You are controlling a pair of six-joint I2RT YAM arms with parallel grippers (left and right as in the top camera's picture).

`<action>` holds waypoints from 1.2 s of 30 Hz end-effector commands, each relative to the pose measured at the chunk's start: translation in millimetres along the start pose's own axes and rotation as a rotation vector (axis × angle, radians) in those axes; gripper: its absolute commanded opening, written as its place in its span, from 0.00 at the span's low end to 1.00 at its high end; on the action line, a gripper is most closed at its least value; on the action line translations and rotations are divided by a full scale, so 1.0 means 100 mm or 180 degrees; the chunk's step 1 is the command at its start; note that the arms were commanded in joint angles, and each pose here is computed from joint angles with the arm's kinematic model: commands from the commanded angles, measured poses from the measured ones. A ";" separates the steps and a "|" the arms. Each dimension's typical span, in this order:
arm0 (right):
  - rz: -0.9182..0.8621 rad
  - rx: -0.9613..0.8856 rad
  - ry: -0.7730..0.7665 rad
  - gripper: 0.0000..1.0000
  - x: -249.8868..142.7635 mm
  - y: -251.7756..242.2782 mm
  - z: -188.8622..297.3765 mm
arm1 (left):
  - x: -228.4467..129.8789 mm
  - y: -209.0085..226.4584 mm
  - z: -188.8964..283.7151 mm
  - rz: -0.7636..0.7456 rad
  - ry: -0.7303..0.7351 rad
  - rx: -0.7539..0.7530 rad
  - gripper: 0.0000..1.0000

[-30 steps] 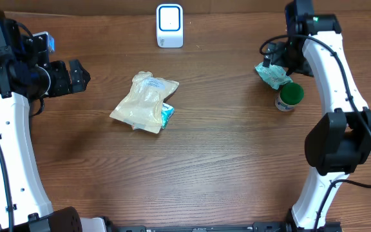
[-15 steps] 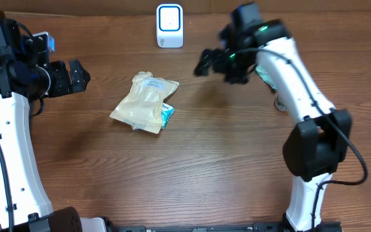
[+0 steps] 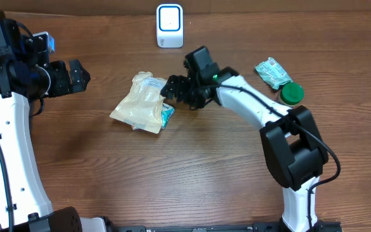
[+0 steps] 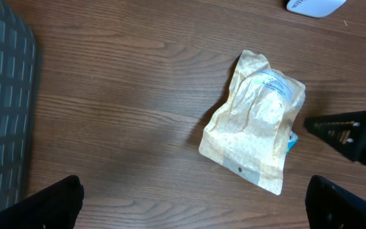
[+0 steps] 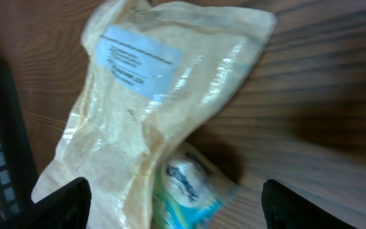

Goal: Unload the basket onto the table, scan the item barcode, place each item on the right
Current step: 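Reach the right gripper to the tan paper bag and grasp it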

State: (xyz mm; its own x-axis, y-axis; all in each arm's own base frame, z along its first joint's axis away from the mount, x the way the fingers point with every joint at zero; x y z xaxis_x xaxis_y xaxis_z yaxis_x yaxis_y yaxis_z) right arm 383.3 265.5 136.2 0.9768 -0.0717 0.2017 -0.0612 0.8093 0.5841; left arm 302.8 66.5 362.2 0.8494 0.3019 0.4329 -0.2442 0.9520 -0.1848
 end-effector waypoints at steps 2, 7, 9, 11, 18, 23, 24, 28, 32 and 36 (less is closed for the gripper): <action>-0.0041 0.0047 -0.0145 0.83 -0.10 0.10 -0.16 | 0.01 -0.01 -0.01 -0.0074 -0.0001 -0.0026 1.00; -0.0133 0.0101 -0.0182 0.83 -0.14 0.12 -0.39 | 0.01 -0.01 -0.01 -0.0074 -0.0001 -0.0026 1.00; -0.0193 0.0091 -0.0162 0.83 -0.16 0.07 -0.50 | 0.01 -0.01 -0.01 -0.0074 -0.0001 -0.0026 1.00; -0.0208 0.0082 -0.0147 0.83 -0.17 0.02 -0.59 | 0.01 -0.01 -0.01 -0.0074 -0.0001 -0.0026 0.99; -0.0153 0.0188 -0.0240 0.78 -0.13 0.00 -0.70 | 0.01 -0.01 -0.01 -0.0074 -0.0001 -0.0026 0.99; -0.0077 0.0273 -0.0283 0.68 -0.15 0.08 -0.74 | 0.01 -0.01 -0.01 -0.0074 -0.0001 -0.0026 0.99; -0.0065 0.0276 -0.0274 0.66 -0.16 0.09 -0.75 | 0.01 -0.01 -0.01 -0.0073 -0.0001 -0.0026 0.99; -0.0042 0.0228 -0.0190 0.47 -0.24 0.10 -0.80 | 0.01 -0.01 -0.01 -0.0074 -0.0001 -0.0026 0.99; 0.0248 0.0392 -0.0171 0.25 -0.19 0.18 -0.71 | 0.01 -0.01 -0.01 -0.0074 -0.0001 -0.0026 1.00; 0.0540 0.0569 -0.0223 0.13 0.00 0.26 -0.34 | 0.01 -0.01 -0.01 -0.0074 -0.0001 -0.0026 1.00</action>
State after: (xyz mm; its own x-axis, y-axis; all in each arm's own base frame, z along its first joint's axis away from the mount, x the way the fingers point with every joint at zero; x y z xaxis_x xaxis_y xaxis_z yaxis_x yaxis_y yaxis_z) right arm 378.2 318.3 87.4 0.9630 -0.0431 0.2661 -0.1482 0.7401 0.6560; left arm 302.8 66.6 362.2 0.8491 0.3022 0.4332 -0.2445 0.9519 -0.1848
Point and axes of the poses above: each gripper's point midway between its finger pads, its own z axis back along the fingers, its own y axis along the line the jaws close on, x = y × z, the point moved 10 cm from there along z, back along the fingers, and after that the axes turned 5 degrees about z, right-handed, at the moved point
